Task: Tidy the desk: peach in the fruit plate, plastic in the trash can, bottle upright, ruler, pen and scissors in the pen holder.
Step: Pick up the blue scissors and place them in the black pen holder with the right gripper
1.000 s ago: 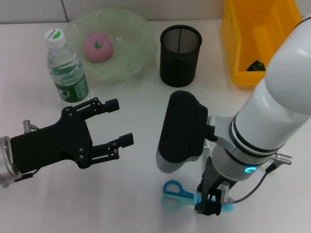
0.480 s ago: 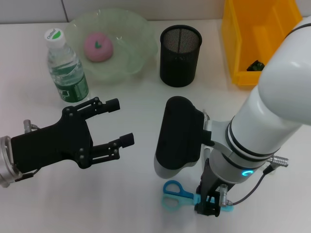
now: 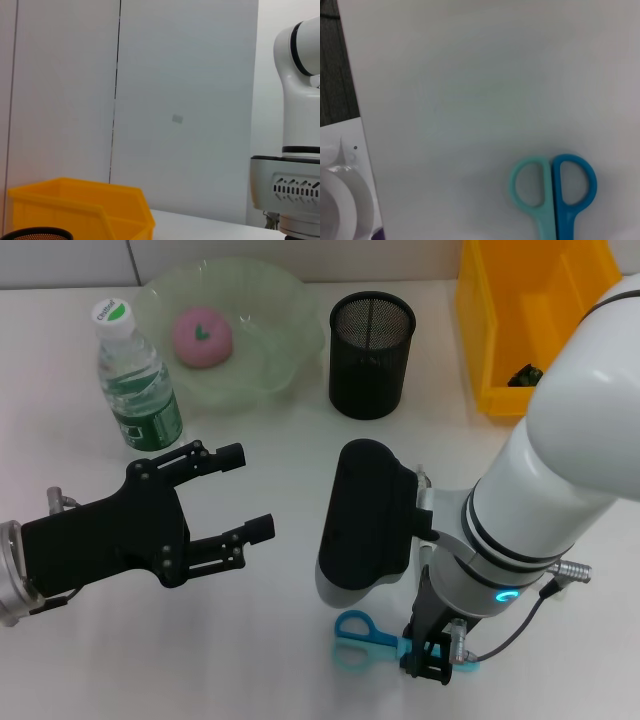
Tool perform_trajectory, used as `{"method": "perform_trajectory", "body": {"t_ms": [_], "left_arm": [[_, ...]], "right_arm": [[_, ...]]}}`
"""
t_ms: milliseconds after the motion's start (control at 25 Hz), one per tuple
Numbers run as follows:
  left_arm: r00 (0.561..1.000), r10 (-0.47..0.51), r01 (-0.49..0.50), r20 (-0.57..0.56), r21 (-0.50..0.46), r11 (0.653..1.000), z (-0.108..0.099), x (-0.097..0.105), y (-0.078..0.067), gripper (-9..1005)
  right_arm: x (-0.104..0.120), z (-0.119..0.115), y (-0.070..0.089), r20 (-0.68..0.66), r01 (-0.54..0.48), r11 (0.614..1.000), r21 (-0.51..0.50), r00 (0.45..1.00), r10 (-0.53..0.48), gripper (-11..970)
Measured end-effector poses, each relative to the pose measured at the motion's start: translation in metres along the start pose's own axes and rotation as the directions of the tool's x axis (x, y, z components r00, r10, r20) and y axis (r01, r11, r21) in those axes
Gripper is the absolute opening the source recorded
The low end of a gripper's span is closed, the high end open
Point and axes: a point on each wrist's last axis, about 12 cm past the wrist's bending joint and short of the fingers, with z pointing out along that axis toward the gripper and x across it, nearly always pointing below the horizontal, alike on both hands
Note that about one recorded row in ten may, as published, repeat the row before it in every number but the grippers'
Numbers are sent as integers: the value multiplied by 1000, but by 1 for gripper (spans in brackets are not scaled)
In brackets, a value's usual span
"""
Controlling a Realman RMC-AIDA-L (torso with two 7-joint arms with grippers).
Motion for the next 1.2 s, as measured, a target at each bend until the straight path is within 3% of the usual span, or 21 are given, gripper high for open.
{"method": "perform_trajectory", "body": {"t_ms": [320,520,640,760,880,1000,1080,1200], "left_arm": [[1000,0,0,8,-1,1000,-2,-1,0,802],[1000,1,0,17,-11,1000,-4,-1,-1,802],[1000,1,-1,28,-12,1000,-6,-3,-1,802],[999,2,-2,37,-14,1000,-7,-3,-2,802],[999,1,0,36,-12,1000,-7,-3,-2,802],[999,-3,3,35,-9,1000,-5,-2,-2,802],[999,-5,6,33,-8,1000,-4,-1,-3,802],[999,-6,6,32,-6,1000,-3,-1,-2,802]], "right_arm": [[1,-14,-2,45,-25,1000,-4,999,26,232],[10,-41,-22,149,-121,993,11,982,118,245],[26,-66,-47,273,-241,970,38,936,222,253],[49,-96,-81,489,-400,912,91,816,309,261],[66,-110,-105,706,-474,872,122,659,259,269],[72,-107,-119,871,-496,860,121,469,149,277],[72,-99,-125,925,-498,855,142,373,64,283],[66,-79,-131,951,-482,857,184,309,-30,291]]}}
